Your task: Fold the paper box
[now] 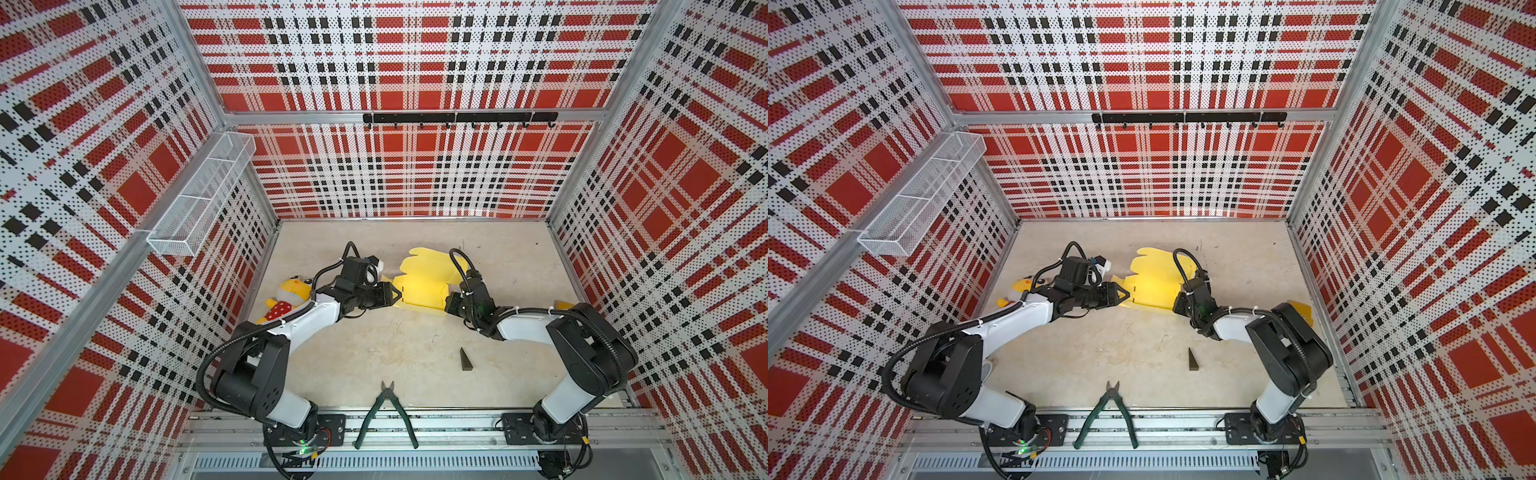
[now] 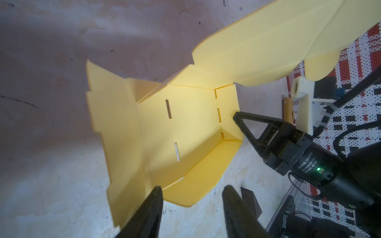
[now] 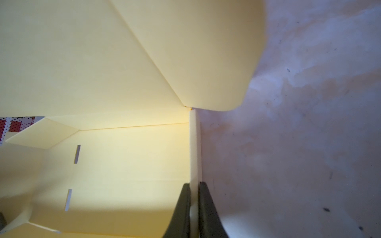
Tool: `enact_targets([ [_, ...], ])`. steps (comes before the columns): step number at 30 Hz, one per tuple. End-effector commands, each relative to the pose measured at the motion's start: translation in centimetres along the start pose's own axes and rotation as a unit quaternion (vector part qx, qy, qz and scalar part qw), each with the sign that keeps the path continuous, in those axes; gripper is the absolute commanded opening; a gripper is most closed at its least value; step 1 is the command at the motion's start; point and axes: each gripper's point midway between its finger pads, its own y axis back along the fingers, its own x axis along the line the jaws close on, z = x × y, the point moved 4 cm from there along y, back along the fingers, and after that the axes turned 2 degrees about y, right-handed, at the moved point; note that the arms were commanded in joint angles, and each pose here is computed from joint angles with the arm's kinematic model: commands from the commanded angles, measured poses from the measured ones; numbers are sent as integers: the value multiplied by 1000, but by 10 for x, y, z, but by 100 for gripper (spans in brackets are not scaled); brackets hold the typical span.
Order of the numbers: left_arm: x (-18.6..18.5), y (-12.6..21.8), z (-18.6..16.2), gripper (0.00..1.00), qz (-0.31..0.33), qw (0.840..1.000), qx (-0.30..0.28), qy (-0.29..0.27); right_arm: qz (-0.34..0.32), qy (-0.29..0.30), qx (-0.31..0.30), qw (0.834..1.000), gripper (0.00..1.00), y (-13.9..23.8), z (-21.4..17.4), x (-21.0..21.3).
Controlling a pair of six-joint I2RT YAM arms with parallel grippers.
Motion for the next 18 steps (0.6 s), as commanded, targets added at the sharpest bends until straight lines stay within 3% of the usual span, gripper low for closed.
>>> enact_targets([
  [1,-12,-3,4,51,-19,1000,-2,-20,1,-12,-15,1000,11,-3,9,8],
  [8,-23,-12,4,52,-32,999,5,-39,1,-13,-9,1000,12,-8,10,13],
  [18,-5,-27,9,50,-10,1000,-5,2,17,0,-6,1000,11,-6,3,23],
])
